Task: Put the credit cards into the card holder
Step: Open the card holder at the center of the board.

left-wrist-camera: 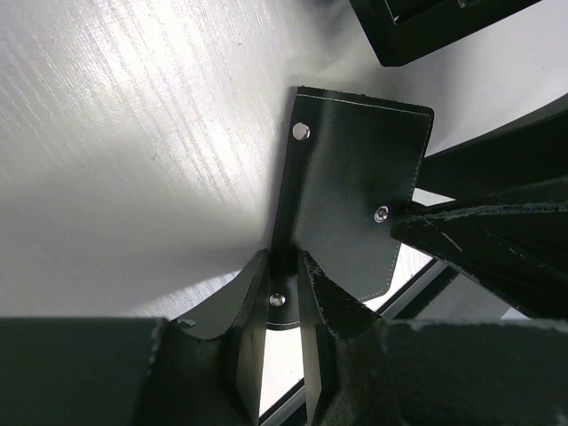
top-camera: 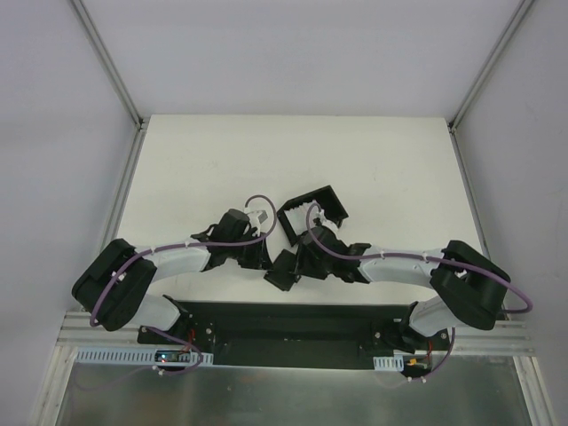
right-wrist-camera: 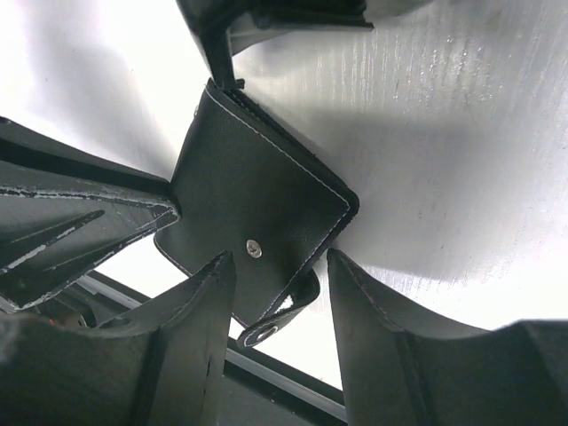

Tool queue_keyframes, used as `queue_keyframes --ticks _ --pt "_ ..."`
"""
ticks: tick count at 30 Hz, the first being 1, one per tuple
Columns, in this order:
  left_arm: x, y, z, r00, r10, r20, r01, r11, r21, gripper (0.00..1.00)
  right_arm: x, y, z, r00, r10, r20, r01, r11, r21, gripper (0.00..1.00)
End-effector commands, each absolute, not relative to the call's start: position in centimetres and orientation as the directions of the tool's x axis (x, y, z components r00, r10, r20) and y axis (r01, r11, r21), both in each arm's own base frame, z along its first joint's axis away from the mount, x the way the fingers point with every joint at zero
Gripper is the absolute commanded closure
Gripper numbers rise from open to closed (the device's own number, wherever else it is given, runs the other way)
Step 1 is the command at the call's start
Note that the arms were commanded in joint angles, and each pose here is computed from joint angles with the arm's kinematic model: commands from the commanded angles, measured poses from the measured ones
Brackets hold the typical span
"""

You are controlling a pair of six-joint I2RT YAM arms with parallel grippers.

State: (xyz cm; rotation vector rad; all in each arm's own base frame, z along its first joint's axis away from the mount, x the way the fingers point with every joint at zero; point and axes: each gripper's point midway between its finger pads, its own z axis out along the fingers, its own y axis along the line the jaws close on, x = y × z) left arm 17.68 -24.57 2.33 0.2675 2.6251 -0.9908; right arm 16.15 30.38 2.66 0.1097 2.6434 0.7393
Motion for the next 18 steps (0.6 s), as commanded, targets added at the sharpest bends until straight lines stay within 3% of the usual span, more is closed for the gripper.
queue_keyframes --ticks 1,8,14,18 --pt "17.5 -24.5 2.5 -0.932 0.036 -0.362 0.266 0.746 -0.610 0.83 16.5 30.3 3.2 -0.913 0.229 -0.337 0.010 0.840 0.542 0.52" --pt "17.6 -24.8 2.8 -0.928 0.044 -0.369 0.281 0.734 -0.618 0.83 16.9 32.0 3.8 -0.916 0.198 -0.349 -0.050 0.807 0.589 0.54" --pt "17.9 -25.4 3.6 -0.920 0.056 -0.389 0.308 0.717 -0.625 0.81 18.0 32.7 6.9 -0.871 0.164 -0.464 -0.173 0.780 0.601 0.68" --pt "18.2 -25.6 4.2 -0.914 0.048 -0.403 0.315 0.710 -0.630 0.71 18.1 33.9 8.5 -0.861 0.126 -0.492 -0.244 0.747 0.618 0.67"
